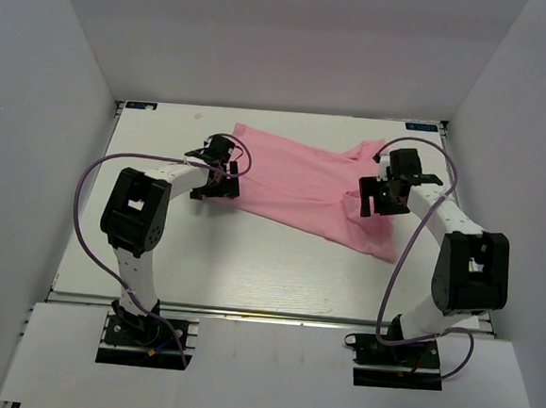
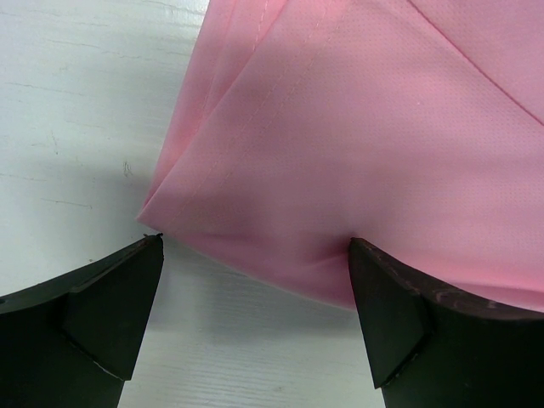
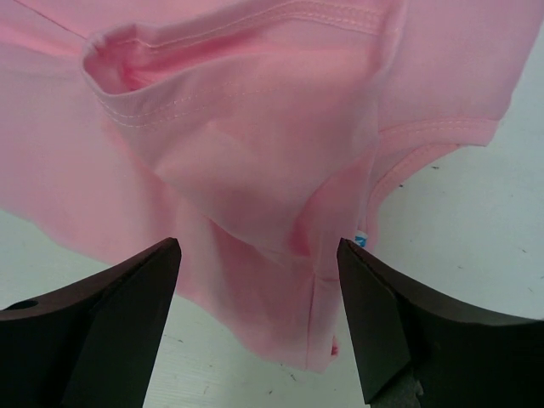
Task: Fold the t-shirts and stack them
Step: Fold the flattened tshirt in 1/3 of the way
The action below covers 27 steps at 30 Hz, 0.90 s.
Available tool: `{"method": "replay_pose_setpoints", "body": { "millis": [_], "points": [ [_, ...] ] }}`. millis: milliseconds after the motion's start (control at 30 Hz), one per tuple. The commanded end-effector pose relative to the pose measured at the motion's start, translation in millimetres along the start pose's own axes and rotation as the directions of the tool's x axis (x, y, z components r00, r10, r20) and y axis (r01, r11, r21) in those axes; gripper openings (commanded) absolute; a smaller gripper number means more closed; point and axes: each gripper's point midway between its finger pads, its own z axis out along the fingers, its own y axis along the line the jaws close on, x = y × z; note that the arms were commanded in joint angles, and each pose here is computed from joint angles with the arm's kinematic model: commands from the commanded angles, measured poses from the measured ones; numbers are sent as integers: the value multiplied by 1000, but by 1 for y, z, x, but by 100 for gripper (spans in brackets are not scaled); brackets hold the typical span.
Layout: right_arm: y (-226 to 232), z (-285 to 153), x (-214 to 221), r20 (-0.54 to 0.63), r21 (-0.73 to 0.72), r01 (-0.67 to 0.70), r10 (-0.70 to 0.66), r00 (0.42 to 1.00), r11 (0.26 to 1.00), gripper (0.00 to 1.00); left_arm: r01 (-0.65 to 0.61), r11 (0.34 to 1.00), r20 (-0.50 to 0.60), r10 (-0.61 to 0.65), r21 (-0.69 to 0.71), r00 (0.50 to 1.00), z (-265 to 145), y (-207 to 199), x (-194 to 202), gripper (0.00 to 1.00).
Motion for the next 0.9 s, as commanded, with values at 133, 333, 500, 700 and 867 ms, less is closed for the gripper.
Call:
{"method": "replay_pose_setpoints", "body": {
  "millis": [133,333,500,700,867],
  "points": [
    [5,18,-6,24,34,35,-36,999,999,74,1,1000,34,-2,13,999,-16,2,-9,100],
    [-1,33,-6,2,80,9,-9,1000,997,64,6,1000,18,-6,6,1000,-10,2,-4,100],
    [-16,44,-13,1,170,-75,76,997,983,63,4,1000,14,-4,-8,1000,-10,5,-2,100],
    [-12,43,-36,82,142,-151,141,987,978,0,4,1000,14,-4,-8,1000,-10,5,-2,100],
    [-28,29,-52,167,194,-261,230,959,946,0,-4,1000,-12,3,-20,1000,-7,9,9,100]
  ]
}}
